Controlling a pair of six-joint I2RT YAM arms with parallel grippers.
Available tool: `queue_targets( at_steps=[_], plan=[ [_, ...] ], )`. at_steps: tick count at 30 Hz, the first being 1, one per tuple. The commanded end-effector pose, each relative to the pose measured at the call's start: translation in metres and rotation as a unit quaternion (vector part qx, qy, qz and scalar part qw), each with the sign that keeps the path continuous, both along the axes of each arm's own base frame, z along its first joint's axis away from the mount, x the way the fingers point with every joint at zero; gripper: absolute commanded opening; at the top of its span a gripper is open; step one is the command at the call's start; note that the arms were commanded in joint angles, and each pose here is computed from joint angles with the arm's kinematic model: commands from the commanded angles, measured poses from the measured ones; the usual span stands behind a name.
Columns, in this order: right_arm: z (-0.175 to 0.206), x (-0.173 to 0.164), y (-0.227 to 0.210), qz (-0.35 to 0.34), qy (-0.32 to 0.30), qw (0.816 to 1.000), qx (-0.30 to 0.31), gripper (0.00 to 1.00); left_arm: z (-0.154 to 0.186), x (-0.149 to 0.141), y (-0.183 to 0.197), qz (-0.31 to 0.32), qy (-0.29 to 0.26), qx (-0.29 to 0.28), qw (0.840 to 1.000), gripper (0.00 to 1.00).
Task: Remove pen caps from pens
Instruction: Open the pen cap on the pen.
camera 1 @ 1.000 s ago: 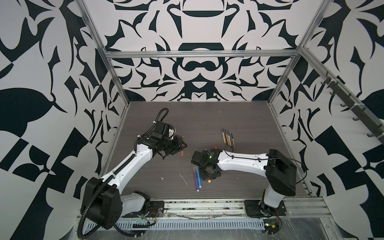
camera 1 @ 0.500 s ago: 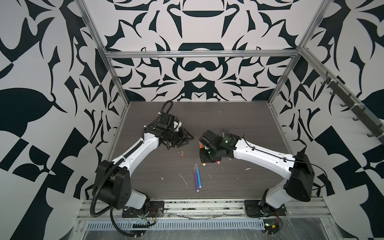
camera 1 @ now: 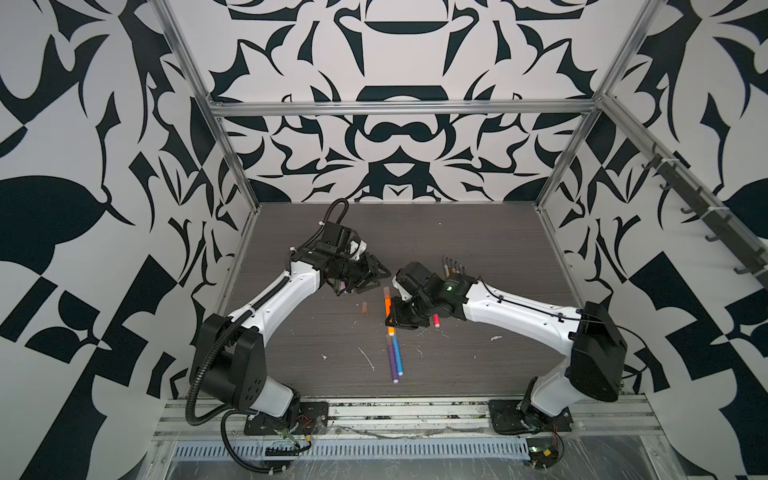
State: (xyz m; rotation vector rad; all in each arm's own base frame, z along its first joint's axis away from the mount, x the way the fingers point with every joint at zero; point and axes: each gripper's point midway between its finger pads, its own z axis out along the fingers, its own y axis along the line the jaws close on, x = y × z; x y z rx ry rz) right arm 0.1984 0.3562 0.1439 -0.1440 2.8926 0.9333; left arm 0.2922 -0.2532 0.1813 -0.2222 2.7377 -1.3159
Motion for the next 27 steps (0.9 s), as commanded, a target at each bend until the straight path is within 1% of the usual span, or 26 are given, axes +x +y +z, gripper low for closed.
queue_targets(
  at_steps=[1, 10, 16, 27],
  plan=[
    [0.027, 0.010, 0.015, -0.001, -0.013, 0.999, 0.042, 0.00, -0.015, -0.010, 0.002, -0.013, 0.020, 0.017, 1.000, 0.50],
    [0.036, 0.013, 0.020, 0.001, -0.015, 0.998, 0.055, 0.00, -0.024, -0.015, 0.008, -0.025, 0.018, 0.041, 0.999, 0.49],
    [0.040, 0.013, 0.021, 0.001, -0.017, 0.998, 0.062, 0.00, -0.030, -0.017, 0.012, -0.035, 0.018, 0.060, 0.997, 0.46],
    [0.044, 0.010, 0.030, 0.013, -0.011, 0.996, 0.085, 0.00, -0.041, -0.018, 0.013, -0.038, 0.025, 0.067, 0.997, 0.42]
  ],
)
